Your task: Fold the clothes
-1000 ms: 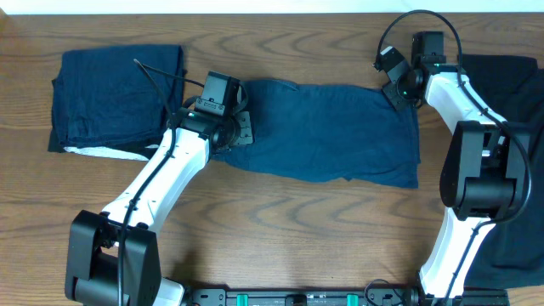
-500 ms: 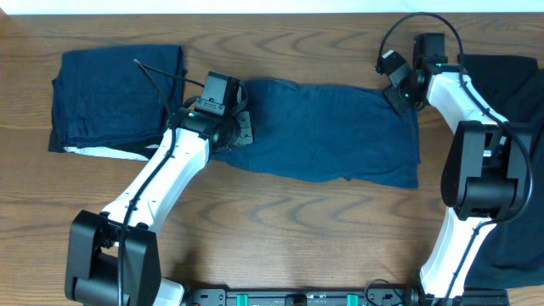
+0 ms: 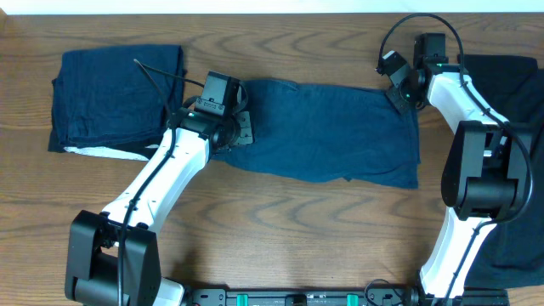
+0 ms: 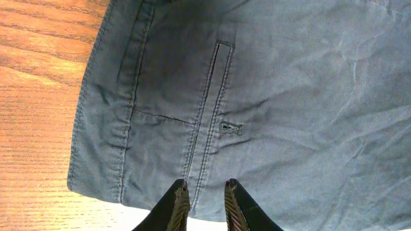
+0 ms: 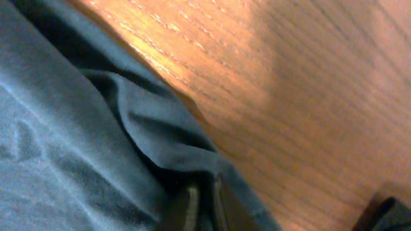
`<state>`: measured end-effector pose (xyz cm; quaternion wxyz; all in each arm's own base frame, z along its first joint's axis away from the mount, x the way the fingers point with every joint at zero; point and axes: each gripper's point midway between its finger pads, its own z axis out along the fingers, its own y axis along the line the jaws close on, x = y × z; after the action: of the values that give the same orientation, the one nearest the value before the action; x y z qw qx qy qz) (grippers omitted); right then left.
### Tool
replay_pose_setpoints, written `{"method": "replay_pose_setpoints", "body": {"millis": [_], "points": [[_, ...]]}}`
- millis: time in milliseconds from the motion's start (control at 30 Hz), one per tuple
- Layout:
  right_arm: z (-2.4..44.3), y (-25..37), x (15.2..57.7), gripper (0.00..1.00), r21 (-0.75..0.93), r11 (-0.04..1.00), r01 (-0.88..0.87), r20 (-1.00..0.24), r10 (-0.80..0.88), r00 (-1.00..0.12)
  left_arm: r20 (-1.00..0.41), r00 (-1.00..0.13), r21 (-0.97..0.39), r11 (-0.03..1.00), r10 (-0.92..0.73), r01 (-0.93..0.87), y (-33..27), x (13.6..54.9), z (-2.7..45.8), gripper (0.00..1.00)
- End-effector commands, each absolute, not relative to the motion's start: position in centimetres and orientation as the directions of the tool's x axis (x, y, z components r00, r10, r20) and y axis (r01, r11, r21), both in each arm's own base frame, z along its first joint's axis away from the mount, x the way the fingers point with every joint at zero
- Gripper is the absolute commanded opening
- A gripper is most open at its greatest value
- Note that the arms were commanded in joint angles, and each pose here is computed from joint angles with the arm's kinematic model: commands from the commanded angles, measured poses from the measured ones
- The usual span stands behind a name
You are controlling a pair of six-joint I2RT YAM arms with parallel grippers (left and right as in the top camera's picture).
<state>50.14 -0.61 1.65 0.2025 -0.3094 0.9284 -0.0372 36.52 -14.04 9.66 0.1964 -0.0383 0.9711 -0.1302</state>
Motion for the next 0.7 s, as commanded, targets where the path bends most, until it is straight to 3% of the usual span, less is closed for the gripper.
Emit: {"method": "replay_pose_setpoints", "body": {"millis": [0,300,333,400,433,667], "points": [[0.8,-1.3,50.0,0.01,-0.198,0.81,-0.552,-0.336,-0.585,-0.738,-0.373,-0.921,-0.251,0.968,-0.115,-0.019,-13.8,36.7,9.3,0.22],[2.7,-1.2,50.7,0.02,-0.201,0.846,-0.493,-0.386,-0.531,-0.754,-0.373,-0.92,-0.251,0.968,-0.115,-0.019,-13.8,36.7,9.4,0.22],[2.9,-1.2,50.7,0.04,-0.203,0.846,-0.492,-0.388,-0.531,-0.753,-0.373,-0.921,-0.251,0.968,-0.115,-0.019,-13.8,36.7,9.3,0.22],[3.1,-1.1,50.6,0.22,-0.201,0.846,-0.493,-0.386,-0.531,-0.754,-0.373,-0.921,-0.251,0.968,-0.115,-0.019,-13.8,36.7,9.3,0.22],[3.1,-1.1,50.5,0.25,-0.199,0.847,-0.493,-0.384,-0.531,-0.756,-0.373,-0.92,-0.251,0.968,-0.115,-0.019,-13.8,36.7,9.4,0.22],[3.2,-0.6,50.4,0.29,-0.189,0.849,-0.493,-0.385,-0.526,-0.758,-0.373,-0.921,-0.251,0.968,-0.115,-0.019,-13.8,36.7,9.3,0.22]]}}
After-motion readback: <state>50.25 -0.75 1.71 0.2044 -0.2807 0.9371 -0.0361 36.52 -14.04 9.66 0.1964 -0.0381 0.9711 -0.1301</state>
